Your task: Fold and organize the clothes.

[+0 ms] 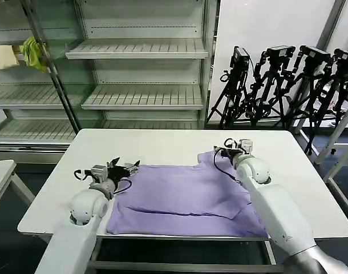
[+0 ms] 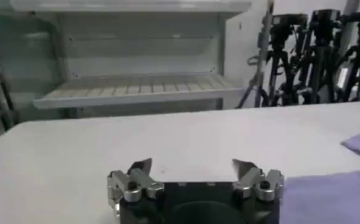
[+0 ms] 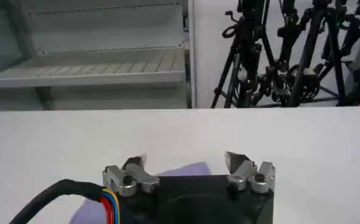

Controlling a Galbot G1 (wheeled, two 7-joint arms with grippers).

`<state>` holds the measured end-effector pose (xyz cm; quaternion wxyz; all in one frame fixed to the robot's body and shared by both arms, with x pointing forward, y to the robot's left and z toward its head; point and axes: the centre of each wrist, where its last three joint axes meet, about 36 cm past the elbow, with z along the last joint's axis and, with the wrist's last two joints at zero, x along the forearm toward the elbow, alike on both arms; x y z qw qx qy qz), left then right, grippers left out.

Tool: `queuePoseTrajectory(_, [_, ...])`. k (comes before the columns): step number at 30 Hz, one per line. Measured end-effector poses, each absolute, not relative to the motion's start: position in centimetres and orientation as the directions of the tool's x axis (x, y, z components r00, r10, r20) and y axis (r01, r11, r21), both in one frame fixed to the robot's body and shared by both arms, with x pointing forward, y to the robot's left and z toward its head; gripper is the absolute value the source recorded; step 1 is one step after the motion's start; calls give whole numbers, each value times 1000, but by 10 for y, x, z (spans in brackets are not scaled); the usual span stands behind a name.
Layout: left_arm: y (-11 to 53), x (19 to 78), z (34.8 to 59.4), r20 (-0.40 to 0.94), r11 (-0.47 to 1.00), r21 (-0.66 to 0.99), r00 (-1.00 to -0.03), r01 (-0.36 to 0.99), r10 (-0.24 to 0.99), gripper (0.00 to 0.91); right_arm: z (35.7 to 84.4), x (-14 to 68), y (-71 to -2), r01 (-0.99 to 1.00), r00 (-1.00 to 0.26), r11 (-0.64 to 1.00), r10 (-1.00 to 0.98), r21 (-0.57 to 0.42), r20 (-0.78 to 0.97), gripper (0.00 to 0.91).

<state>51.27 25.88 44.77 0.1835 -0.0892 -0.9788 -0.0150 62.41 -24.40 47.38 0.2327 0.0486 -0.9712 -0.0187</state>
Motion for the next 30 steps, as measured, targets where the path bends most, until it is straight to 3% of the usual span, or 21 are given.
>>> queuePoseTrajectory(7, [255, 514, 440, 381, 983, -12, -908, 185, 176, 867, 469, 621, -249, -76, -880, 996, -93, 57, 465, 907])
queuePoseTrajectory(10, [255, 514, 437, 388, 983, -16, -905, 184, 176, 766, 467, 619, -251, -72, -878, 996, -90, 55, 470, 907])
queuePoseTrajectory(17, [255, 513, 429, 406, 983, -21, -897, 181, 173, 705, 465, 614, -251, -75, -876, 996, -91, 53, 474, 907])
queuePoseTrajectory(30, [266, 520, 427, 417, 987, -24, -896, 158, 153, 725, 460, 604, -248, -77, -874, 996, -94, 54, 476, 907])
